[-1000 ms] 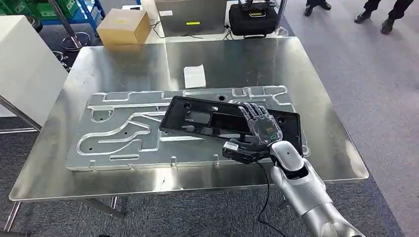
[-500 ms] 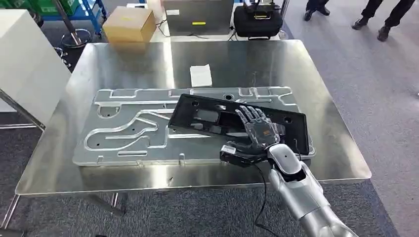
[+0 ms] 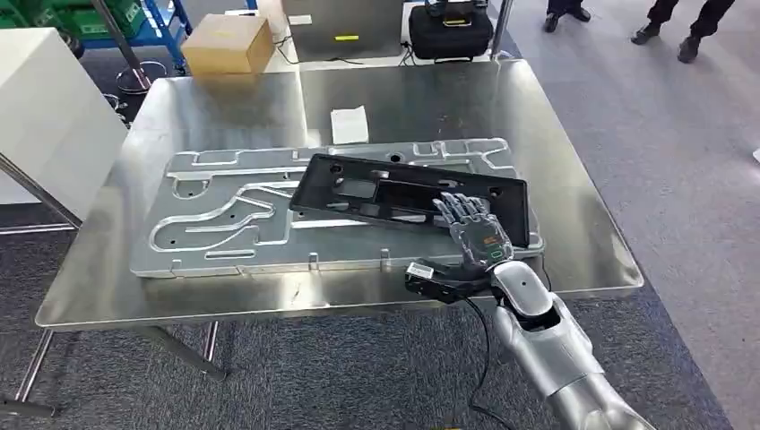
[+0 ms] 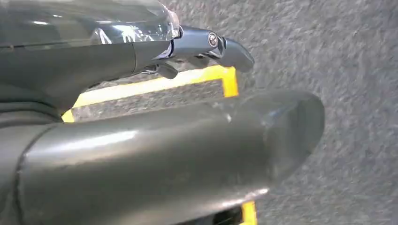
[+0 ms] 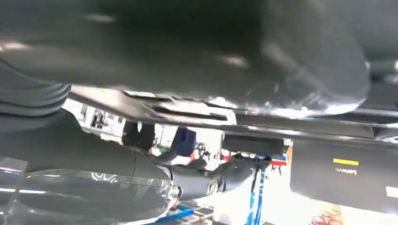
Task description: Take the parts from the cabinet and place them on the table.
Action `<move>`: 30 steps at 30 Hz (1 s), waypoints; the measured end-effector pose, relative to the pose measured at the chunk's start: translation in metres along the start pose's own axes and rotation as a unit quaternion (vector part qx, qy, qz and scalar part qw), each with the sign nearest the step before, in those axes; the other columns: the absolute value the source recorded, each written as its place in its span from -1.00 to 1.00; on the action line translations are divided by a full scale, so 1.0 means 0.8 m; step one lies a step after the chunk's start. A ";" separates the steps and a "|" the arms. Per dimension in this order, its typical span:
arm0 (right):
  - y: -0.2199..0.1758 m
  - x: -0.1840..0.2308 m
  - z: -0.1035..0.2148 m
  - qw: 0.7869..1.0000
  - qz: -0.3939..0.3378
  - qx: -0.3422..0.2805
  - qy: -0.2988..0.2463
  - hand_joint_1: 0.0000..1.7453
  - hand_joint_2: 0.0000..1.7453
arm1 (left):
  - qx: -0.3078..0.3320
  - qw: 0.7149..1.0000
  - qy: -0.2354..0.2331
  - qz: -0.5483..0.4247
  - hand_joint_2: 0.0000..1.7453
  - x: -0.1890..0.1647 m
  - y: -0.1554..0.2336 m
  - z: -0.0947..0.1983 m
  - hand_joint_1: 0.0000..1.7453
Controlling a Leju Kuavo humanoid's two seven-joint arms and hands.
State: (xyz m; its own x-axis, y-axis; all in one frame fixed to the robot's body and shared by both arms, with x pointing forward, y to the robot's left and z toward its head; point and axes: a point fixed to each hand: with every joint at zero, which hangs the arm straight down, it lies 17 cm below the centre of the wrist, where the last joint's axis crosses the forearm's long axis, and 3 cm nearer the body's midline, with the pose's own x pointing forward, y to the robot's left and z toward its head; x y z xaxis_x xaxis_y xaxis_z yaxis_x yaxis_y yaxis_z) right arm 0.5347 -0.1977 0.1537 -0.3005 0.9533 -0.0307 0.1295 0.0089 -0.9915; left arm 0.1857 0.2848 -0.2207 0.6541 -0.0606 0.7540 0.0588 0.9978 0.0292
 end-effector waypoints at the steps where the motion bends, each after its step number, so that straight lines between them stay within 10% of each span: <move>1: 0.002 0.001 0.001 1.000 0.000 0.001 -0.001 -1.00 -1.00 | 0.000 1.000 0.000 0.000 -1.00 0.001 0.000 0.000 -1.00; 30: 0.004 0.004 0.006 1.000 0.006 0.001 -0.004 -1.00 -1.00 | -0.004 1.000 -0.005 0.002 -1.00 0.007 -0.007 -0.004 -1.00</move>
State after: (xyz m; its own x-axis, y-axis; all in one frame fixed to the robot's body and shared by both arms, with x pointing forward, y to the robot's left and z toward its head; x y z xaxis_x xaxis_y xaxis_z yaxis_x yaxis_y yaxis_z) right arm 0.5297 -0.1960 0.1500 -0.3061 0.9510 -0.0444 0.1313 -0.0041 -0.9913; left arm 0.1917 0.2784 -0.2186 0.6463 -0.0564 0.7610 0.0626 0.9978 0.0208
